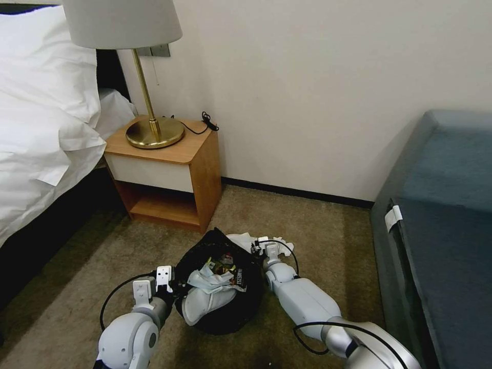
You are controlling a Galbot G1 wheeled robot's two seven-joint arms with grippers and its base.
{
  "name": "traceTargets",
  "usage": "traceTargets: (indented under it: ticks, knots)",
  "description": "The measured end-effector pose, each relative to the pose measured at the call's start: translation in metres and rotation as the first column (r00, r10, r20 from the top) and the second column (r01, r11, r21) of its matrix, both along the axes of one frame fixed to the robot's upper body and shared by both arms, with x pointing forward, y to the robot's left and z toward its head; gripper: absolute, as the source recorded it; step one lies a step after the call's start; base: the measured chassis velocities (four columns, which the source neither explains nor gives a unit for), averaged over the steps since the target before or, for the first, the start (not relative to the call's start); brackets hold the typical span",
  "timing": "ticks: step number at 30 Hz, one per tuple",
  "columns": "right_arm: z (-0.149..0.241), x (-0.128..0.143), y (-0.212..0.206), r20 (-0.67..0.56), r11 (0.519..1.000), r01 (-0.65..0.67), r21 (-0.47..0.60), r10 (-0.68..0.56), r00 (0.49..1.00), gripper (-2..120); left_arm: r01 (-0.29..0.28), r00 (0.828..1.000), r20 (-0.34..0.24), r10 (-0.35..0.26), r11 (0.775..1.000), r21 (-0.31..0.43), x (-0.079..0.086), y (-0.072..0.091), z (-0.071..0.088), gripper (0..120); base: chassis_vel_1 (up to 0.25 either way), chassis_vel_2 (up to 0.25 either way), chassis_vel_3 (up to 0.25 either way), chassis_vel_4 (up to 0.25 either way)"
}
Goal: Pick up the trash bin, then pick up the garbage on the floor and place it into the trash bin.
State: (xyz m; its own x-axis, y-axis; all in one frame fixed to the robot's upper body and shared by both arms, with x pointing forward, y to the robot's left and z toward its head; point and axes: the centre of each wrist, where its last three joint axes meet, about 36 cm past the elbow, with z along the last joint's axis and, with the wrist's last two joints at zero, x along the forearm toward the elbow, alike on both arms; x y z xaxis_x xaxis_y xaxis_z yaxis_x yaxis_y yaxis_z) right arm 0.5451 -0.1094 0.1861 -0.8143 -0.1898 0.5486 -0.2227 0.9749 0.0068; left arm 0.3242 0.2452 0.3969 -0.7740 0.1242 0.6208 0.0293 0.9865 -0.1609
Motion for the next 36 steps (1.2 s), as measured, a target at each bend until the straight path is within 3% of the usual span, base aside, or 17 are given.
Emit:
traceTargets:
  ticks: [5,12,15,25,31,33,34,36]
  knots:
    - [-0.002,-0.001,-0.002,0.005,1.0,0.002,-0.004,-0.002,1.0,0,0.002,1.0,0.002,-0.002,1.0,0.001,0.0,0.0,0.0,0,0.0,0.0,0.0,0.0]
    - [-0.003,-0.001,-0.001,0.013,1.0,0.005,-0.007,-0.005,1.0,4,0.005,1.0,0.004,-0.005,1.0,0.002,0.001,0.001,0.001,0,0.0,0.0,0.0,0.0]
    - [-0.004,0.0,0.0,0.02,1.0,0.0,-0.01,0.0,1.0,19,0.006,1.0,0.005,-0.006,1.0,0.004,0.001,0.001,0.001,0,0.0,0.0,0.0,0.0]
    - [0.002,0.006,0.02,0.038,0.999,-0.033,0.011,0.032,0.999,53,0.009,1.0,0.004,-0.009,1.0,-0.001,0.001,-0.002,0.0,0,0.0,0.0,0.0,0.0]
    - [0.009,0.011,0.029,-0.044,0.999,-0.029,-0.013,0.029,0.999,78,0.006,1.0,0.002,-0.006,1.0,0.002,0.0,-0.004,0.0,0,0.0,0.0,0.0,0.0]
    - [0.009,0.011,0.029,-0.047,0.999,-0.029,-0.014,0.028,0.998,78,0.005,1.0,0.002,-0.005,1.0,0.002,0.0,-0.004,0.0,0,0.0,0.0,0.0,0.0]
    - [0.009,0.012,0.03,-0.066,0.999,-0.027,-0.023,0.025,0.997,88,0.006,1.0,0.002,-0.006,1.0,0.002,0.0,-0.005,-0.001,0,0.0,0.0,0.0,0.0]
    - [0.009,0.012,0.031,-0.078,0.999,-0.028,-0.029,0.025,0.997,90,0.006,1.0,0.002,-0.006,1.0,0.0,0.0,-0.006,-0.001,0,0.0,0.0,0.0,0.0]
